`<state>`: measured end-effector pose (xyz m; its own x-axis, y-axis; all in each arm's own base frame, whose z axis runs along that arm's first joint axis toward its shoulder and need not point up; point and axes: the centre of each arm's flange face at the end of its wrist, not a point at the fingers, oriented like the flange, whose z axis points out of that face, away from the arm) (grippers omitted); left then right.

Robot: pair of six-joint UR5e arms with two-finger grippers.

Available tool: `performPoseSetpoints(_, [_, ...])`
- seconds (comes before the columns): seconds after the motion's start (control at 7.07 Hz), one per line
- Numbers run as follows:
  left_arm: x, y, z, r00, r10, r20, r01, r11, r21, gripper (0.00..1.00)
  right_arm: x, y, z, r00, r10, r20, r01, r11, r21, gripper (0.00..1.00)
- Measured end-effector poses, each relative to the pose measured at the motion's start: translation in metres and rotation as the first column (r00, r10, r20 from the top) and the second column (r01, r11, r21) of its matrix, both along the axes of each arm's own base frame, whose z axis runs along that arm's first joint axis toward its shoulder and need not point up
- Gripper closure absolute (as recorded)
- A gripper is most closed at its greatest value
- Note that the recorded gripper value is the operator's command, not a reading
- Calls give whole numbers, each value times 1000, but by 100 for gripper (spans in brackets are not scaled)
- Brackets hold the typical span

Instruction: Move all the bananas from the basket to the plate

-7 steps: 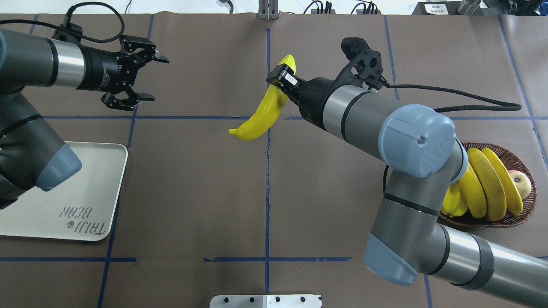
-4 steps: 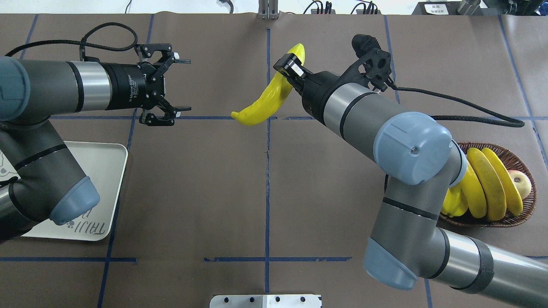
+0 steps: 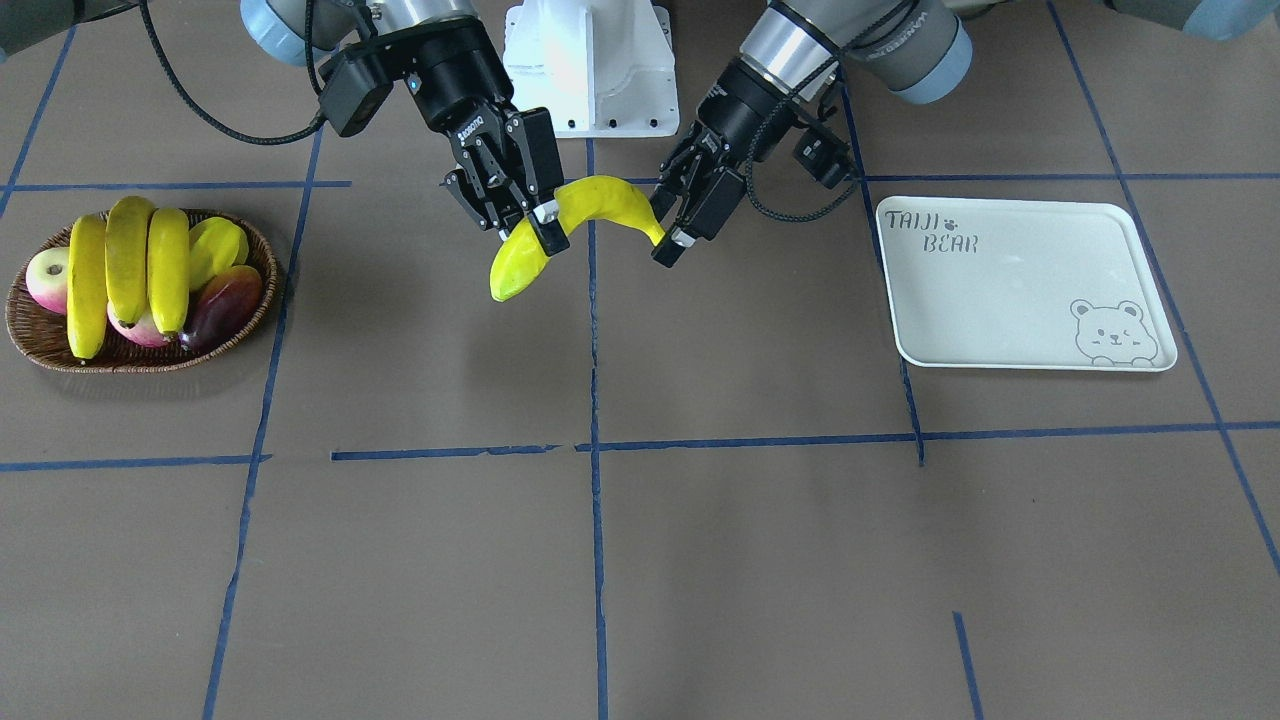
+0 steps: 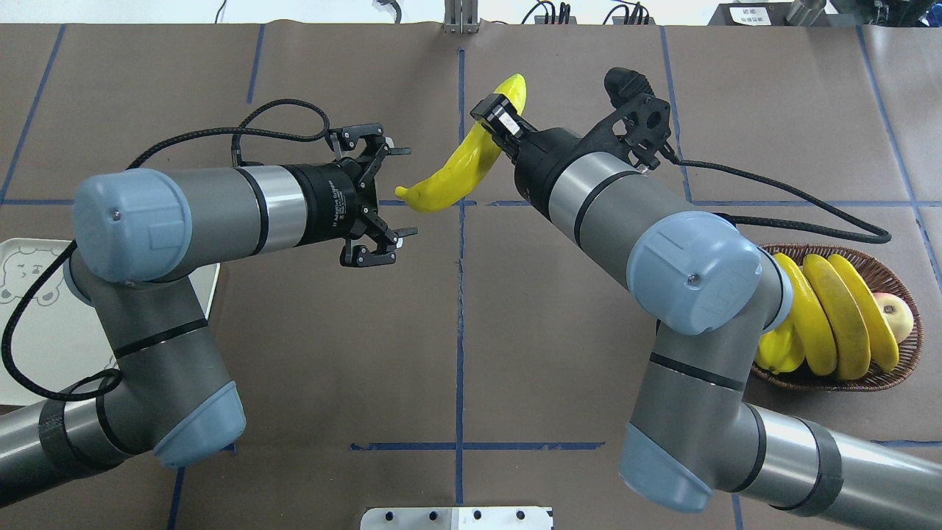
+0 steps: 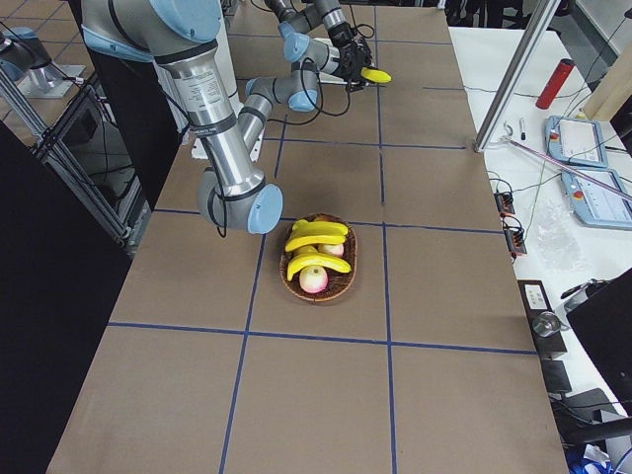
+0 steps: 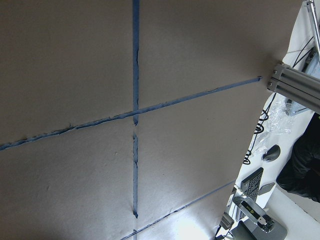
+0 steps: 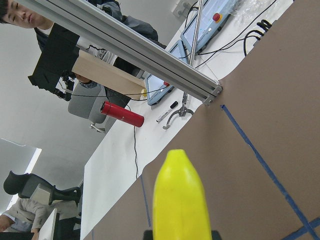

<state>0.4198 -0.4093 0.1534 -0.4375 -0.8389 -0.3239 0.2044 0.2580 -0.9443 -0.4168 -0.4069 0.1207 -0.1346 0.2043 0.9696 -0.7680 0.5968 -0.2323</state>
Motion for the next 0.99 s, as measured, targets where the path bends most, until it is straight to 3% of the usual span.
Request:
performPoseSetpoints(0.57, [2, 11, -11, 1000, 14, -14, -14, 1000, 7, 0, -12, 6, -1, 999, 7, -34, -8, 1000, -14, 99])
performPoseSetpoints(0.71, [3, 12, -11, 1000, 17, -14, -16, 1000, 7, 13, -14, 11, -2, 999, 0, -32, 0, 1000, -12, 99])
performPoseSetpoints(0.85, [3, 12, -11, 1000, 17, -13, -17, 1000, 7, 73, -16, 14, -4, 1000, -6, -29, 5, 1000, -10, 98])
performPoseSetpoints(0.99, [3, 13, -11, 1000, 21, -12, -21, 1000, 10, 100, -17, 15, -6, 1000, -8, -26, 8, 1000, -9, 60])
